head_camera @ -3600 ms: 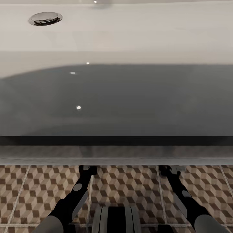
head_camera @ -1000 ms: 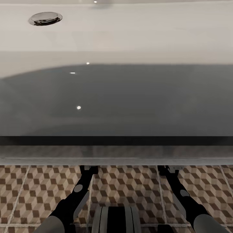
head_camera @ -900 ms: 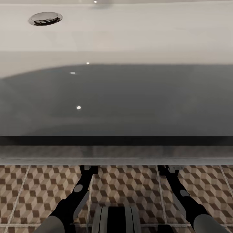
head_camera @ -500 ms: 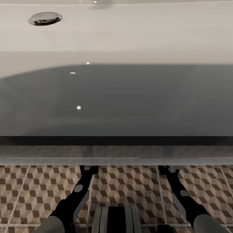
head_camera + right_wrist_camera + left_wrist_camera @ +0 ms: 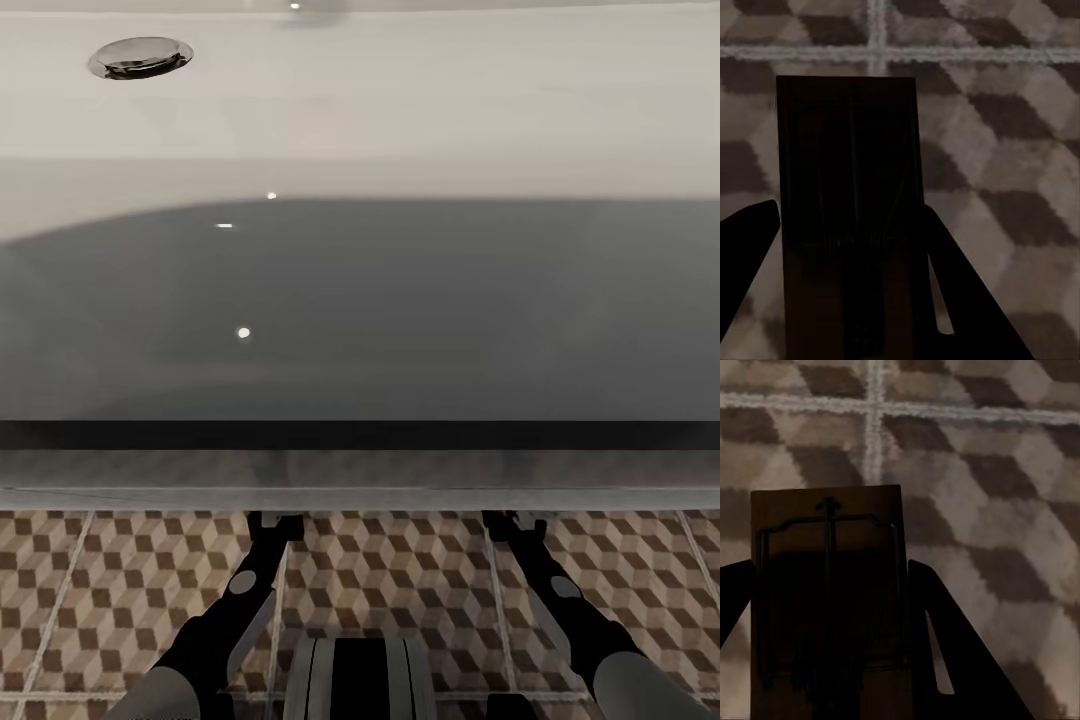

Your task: Take the four mousetraps from the cabinet in the bathroom and place them on the bathroom floor. Make sure all four end up on the same floor surface, and ensure that at least two of them are either under or directly next to the same bathroom sink.

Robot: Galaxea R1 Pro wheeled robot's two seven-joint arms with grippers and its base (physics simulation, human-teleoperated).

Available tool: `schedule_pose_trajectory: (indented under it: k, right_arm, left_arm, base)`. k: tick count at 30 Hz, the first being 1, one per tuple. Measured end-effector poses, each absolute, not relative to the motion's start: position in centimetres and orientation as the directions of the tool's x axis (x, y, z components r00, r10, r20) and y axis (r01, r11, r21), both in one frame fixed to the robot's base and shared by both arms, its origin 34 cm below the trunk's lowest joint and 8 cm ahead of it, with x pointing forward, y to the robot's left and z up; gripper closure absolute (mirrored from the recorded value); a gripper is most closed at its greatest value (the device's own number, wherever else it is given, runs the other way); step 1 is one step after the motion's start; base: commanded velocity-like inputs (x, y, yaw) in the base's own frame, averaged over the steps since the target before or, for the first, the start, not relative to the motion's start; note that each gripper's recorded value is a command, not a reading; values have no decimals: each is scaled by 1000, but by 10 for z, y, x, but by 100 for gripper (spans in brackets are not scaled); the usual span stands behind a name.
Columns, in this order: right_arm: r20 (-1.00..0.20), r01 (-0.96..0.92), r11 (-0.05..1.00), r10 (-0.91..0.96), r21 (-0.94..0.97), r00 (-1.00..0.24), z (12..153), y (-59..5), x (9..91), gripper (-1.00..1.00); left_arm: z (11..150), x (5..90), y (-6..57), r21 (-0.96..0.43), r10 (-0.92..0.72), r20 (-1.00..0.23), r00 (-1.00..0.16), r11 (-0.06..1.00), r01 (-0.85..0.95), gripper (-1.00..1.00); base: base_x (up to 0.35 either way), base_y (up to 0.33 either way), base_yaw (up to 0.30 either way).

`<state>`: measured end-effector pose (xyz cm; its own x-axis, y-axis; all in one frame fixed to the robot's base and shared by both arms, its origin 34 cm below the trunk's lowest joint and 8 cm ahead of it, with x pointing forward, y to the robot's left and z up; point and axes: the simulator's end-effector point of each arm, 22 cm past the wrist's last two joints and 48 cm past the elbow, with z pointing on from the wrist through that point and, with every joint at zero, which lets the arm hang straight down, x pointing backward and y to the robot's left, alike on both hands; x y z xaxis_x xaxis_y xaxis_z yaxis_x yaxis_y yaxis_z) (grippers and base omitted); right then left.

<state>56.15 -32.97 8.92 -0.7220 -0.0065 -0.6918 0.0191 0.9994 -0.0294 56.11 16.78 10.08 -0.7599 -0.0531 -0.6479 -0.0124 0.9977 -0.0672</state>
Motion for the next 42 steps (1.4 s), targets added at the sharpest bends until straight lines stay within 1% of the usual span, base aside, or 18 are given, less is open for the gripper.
schedule_pose_trajectory:
  k: [7, 18, 22, 31, 42]
  right_arm:
    - [-680, 15, 999, -10, -31, -733, 88, -330, 566, 100]
    - [-681, 16, 999, -8, -30, -732, 88, -330, 568, 100]
    - [-681, 18, 999, -7, -29, -732, 88, -330, 568, 100]
    - [-681, 18, 999, -7, -29, -732, 88, -330, 568, 100]
    - [-680, 20, 999, -5, -29, -733, 88, -330, 568, 100]
  left_arm:
    - [93, 560, 166, -58, -34, -593, -804, 998, 1, 100]
    - [95, 573, 160, -64, -39, -590, -806, 998, -1, 100]
    - [89, 565, 158, -61, -29, -550, -834, 998, 5, 100]
    - [74, 543, 164, -45, -19, -502, -865, 999, 4, 100]
    - [69, 534, 169, -38, -18, -498, -867, 999, 0, 100]
  base:
    - [0, 0, 0]
    - [0, 0, 0]
    - [0, 0, 0]
    - [0, 0, 0]
    - [0, 0, 0]
